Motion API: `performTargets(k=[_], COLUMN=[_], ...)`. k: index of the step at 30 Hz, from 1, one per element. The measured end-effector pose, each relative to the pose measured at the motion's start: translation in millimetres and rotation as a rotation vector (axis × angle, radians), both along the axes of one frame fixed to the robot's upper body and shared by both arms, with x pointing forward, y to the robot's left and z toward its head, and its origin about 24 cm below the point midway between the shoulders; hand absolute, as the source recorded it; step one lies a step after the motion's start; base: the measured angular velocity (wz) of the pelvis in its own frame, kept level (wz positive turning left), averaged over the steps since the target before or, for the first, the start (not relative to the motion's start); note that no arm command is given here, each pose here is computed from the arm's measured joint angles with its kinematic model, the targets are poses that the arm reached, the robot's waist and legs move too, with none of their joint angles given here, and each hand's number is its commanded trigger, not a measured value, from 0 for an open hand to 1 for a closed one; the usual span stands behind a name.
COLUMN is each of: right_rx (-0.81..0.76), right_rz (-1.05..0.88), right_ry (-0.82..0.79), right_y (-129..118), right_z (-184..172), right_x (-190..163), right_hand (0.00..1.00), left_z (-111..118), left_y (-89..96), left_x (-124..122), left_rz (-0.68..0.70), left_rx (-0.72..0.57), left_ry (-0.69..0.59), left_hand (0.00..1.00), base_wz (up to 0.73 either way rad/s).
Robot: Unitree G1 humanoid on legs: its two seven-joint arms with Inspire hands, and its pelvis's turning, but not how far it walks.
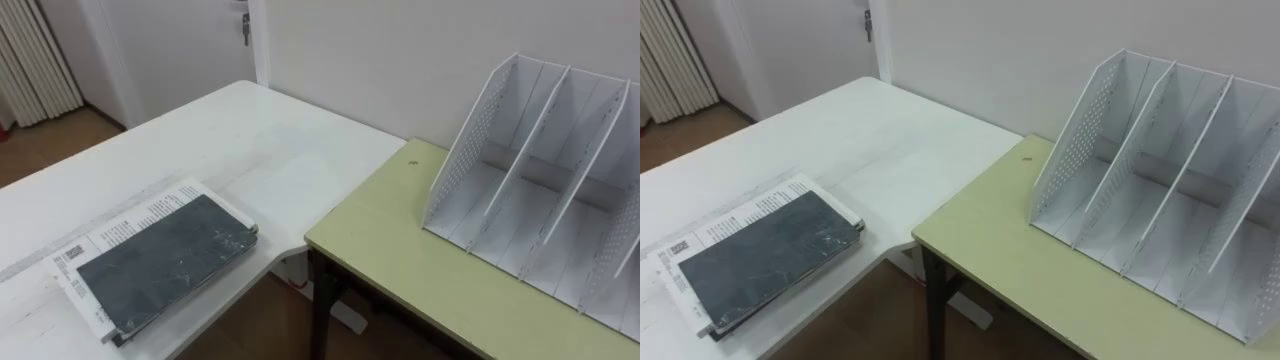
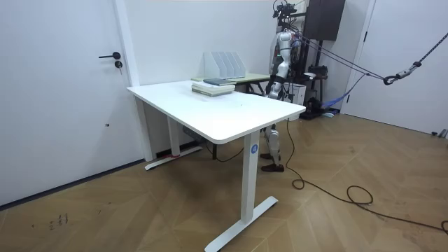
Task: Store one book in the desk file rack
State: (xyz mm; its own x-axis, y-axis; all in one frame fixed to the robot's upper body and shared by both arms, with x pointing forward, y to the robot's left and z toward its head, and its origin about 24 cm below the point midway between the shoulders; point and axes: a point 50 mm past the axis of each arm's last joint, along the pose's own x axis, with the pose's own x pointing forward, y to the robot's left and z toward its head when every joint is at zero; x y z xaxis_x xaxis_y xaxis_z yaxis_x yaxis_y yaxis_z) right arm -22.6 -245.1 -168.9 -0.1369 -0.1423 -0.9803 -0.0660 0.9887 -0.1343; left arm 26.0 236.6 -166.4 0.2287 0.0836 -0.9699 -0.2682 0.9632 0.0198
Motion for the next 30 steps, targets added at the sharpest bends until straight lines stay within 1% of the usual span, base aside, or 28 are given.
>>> performTargets(k=[24, 30], right_rx=[0.007, 0.000], right_rz=[0.020, 0.032], right_ry=[0.001, -0.005], right_y=[0.0, -0.4], right_z=[-0.1, -0.1], right_x=[1.8, 2.6], right_hand=[0.00, 0.00], left_z=[-0.3, -0.2], left_y=[-1.2, -1.6], left_x=[-0.3, 2.9], left_rz=[-0.002, -0.043], left_rx=[0.001, 0.012], left_ry=[0.002, -0.001], left_hand=[0.00, 0.00], base_wz=[0.00, 0.00])
